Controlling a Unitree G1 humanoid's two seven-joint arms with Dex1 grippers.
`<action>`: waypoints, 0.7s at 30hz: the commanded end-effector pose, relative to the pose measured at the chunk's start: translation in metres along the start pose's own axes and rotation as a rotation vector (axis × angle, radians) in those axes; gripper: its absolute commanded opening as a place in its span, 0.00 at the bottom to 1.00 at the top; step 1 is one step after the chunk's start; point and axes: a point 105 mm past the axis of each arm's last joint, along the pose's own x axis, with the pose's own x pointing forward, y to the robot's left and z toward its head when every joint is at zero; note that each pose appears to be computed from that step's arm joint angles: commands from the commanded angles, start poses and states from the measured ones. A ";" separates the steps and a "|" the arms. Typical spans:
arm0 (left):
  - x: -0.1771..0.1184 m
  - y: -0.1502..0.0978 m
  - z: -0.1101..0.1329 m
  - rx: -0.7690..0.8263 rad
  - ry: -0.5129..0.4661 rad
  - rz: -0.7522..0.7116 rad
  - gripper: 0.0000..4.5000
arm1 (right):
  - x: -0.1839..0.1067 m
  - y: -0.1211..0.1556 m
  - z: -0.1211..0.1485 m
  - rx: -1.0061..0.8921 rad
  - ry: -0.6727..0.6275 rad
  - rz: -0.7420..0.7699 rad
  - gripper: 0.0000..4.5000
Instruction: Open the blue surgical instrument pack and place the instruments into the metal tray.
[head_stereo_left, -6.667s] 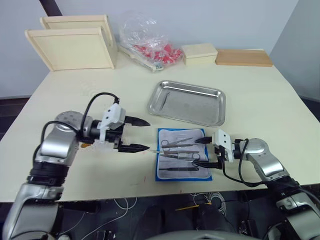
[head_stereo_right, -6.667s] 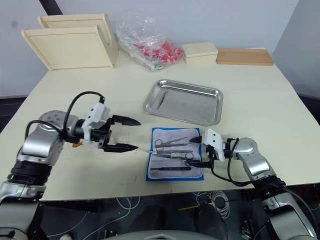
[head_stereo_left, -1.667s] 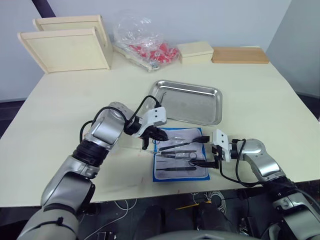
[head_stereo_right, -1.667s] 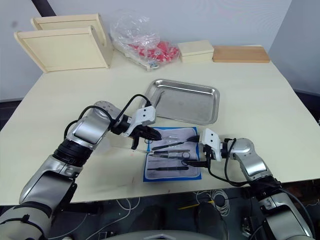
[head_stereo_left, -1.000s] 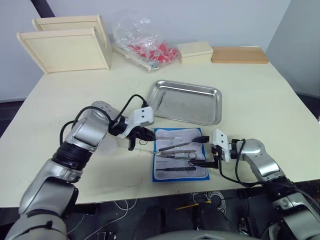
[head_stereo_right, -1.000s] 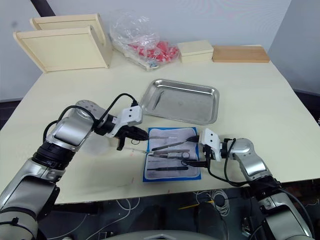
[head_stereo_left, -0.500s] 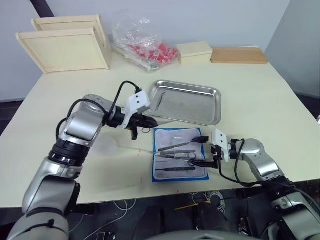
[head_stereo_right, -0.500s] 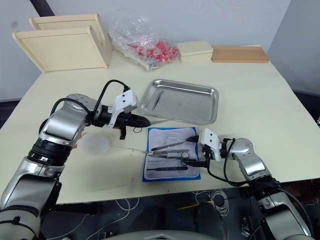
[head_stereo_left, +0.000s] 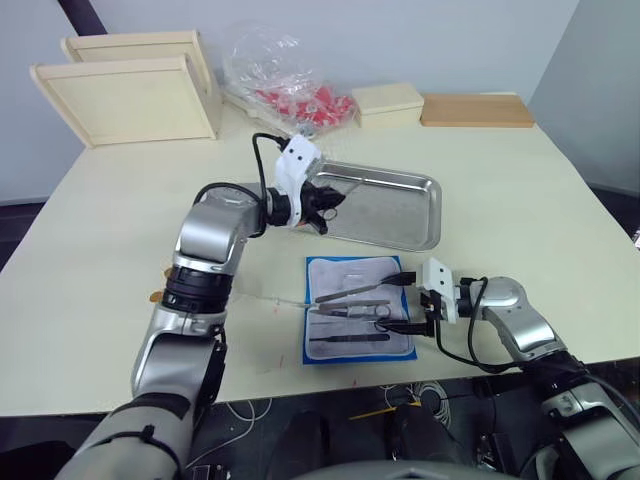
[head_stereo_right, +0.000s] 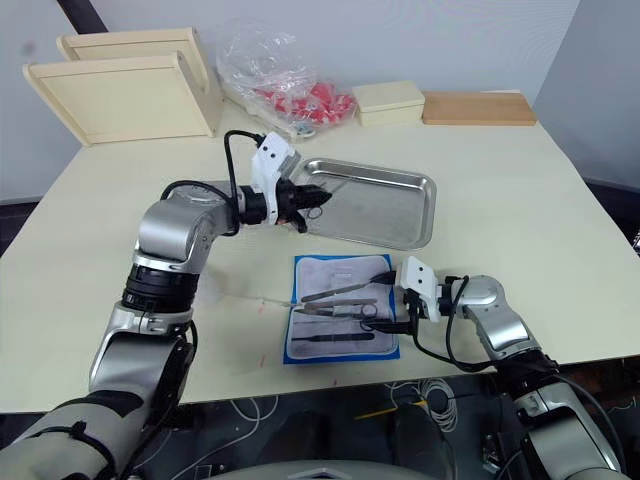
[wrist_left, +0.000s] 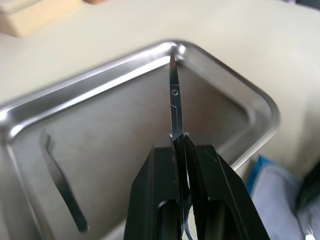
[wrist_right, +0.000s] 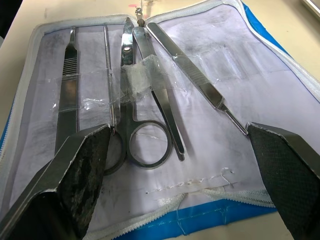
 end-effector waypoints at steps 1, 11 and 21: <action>0.005 0.011 0.008 -0.016 -0.034 0.115 0.02 | 0.001 0.018 -0.062 0.150 0.214 0.014 1.00; 0.021 0.028 -0.005 -0.036 -0.004 0.322 0.02 | 0.001 0.019 -0.063 0.151 0.216 0.015 1.00; 0.042 0.026 -0.021 -0.111 0.027 0.409 0.02 | 0.000 0.016 -0.062 0.145 0.216 0.010 1.00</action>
